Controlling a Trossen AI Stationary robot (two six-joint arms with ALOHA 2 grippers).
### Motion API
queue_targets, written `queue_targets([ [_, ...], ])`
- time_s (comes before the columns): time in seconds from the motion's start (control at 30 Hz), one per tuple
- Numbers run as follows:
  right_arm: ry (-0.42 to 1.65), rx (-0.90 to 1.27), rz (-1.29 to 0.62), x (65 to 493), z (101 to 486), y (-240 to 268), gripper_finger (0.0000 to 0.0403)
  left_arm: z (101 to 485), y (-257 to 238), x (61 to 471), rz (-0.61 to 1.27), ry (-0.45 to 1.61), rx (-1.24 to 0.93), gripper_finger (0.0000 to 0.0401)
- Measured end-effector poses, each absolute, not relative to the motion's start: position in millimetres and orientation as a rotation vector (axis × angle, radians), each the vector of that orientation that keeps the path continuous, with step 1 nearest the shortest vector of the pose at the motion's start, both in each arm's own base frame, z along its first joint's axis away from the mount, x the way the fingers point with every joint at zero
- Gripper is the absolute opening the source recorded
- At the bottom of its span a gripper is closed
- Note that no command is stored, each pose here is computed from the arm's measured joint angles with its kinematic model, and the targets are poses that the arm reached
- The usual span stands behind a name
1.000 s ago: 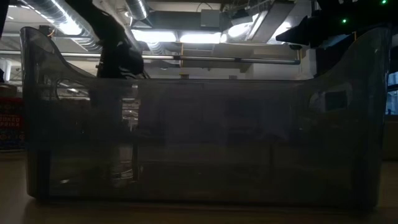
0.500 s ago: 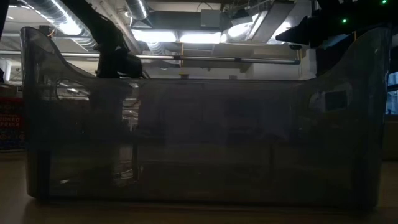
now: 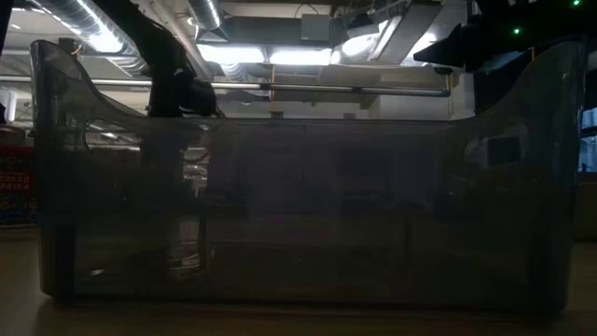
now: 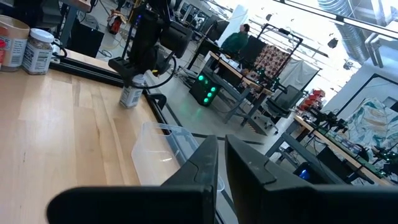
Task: Sort spices by type
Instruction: Put the white seasoning bottle into the transparent bin
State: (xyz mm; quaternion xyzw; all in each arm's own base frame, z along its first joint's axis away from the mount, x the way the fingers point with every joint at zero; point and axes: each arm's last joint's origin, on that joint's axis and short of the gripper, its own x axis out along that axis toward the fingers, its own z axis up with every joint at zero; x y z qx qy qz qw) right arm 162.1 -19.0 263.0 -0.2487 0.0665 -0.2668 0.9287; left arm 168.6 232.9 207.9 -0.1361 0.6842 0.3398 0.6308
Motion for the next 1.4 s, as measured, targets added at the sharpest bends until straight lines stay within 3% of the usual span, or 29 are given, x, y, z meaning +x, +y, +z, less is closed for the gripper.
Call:
queue_targets([
  [0.3, 0.136, -0.512, -0.547, 162, 263, -19, 0.0033, 239, 228, 199, 0.741, 1.489, -0.218, 0.0187],
  [0.7, 0.137, -0.513, -0.547, 162, 263, -19, 0.0033, 300, 209, 251, 0.702, 1.237, -0.036, 0.0192],
  [1.4, 0.137, -0.514, -0.547, 162, 263, -19, 0.0033, 312, 193, 298, 0.662, 0.961, 0.082, 0.0197],
])
